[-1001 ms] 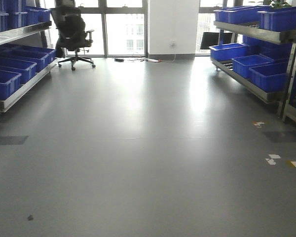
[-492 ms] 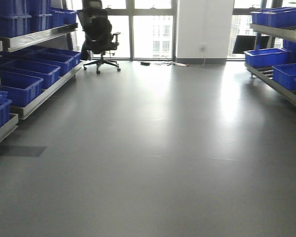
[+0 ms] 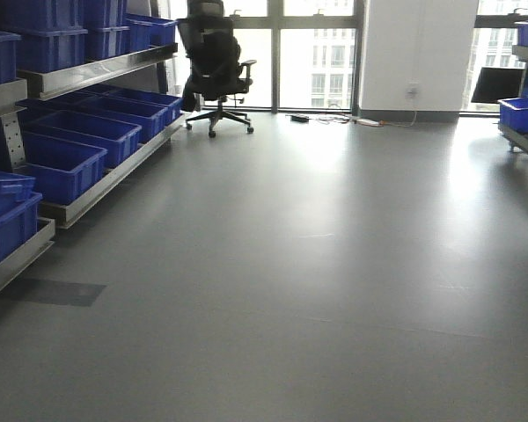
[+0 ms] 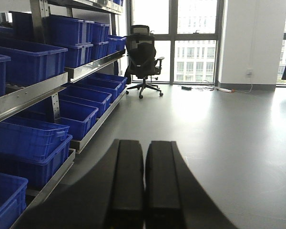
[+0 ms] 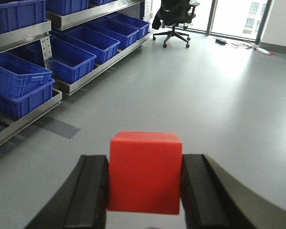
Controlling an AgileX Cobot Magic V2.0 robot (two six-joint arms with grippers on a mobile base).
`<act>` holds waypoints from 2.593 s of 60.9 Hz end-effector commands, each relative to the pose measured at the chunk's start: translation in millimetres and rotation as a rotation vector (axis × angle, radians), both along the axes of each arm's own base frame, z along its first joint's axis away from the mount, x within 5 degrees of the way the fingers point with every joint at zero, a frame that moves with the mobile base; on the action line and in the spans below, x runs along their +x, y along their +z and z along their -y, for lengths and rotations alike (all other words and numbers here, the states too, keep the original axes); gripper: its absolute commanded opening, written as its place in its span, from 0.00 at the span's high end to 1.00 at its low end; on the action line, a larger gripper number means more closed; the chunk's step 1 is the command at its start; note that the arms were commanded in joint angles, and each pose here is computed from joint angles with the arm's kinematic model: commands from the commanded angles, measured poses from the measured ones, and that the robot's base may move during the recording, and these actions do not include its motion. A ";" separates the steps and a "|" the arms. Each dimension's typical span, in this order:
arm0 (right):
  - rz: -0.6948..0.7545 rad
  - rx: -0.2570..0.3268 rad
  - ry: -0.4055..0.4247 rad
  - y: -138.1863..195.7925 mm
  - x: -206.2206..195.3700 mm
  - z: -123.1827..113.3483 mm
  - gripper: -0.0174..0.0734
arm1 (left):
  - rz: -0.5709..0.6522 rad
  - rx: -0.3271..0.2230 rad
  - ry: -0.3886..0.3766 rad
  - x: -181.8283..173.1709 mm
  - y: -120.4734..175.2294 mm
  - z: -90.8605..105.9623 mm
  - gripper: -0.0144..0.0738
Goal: Pick red cube and place on left shelf
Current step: 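Drive the base up to the shelf rack of blue bins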
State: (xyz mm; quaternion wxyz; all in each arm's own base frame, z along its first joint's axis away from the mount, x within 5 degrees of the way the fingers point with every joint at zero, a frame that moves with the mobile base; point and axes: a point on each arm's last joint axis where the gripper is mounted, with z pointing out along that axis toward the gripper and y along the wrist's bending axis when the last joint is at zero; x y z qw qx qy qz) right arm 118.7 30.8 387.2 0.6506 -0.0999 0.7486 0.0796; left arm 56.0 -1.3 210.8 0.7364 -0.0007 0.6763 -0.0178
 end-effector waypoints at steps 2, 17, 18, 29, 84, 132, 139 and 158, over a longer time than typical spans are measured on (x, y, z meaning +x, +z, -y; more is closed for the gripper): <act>0.114 0.015 -0.007 17.0 -0.5 1.1 0.75 | 0.073 -0.001 -0.001 -0.9 0.0 0.1 0.72; 0.114 0.015 -0.007 17.0 -0.5 1.1 0.75 | 0.073 -0.001 -0.001 -0.9 0.0 0.1 0.72; 0.114 0.015 -0.007 17.0 -0.5 1.1 0.75 | 0.073 -0.001 -0.001 -0.9 0.0 0.1 0.72; 0.114 0.015 -0.007 17.0 -0.5 1.1 0.75 | 0.073 -0.001 -0.001 -0.9 0.0 0.1 0.72; 0.114 0.015 -0.007 17.0 -0.5 1.1 0.75 | 0.073 -0.001 -0.001 -0.9 0.0 0.1 0.72; 0.114 0.015 -0.007 17.0 -0.5 1.1 0.75 | 0.073 -0.001 -0.001 -0.9 0.0 0.1 0.72; 0.114 0.015 -0.007 17.0 -0.5 1.1 0.75 | 0.073 -0.001 -0.001 -0.9 0.0 0.1 0.72; 0.112 0.015 -0.007 16.8 0.0 1.0 0.75 | 0.073 -0.001 -0.001 -0.9 0.0 0.1 0.72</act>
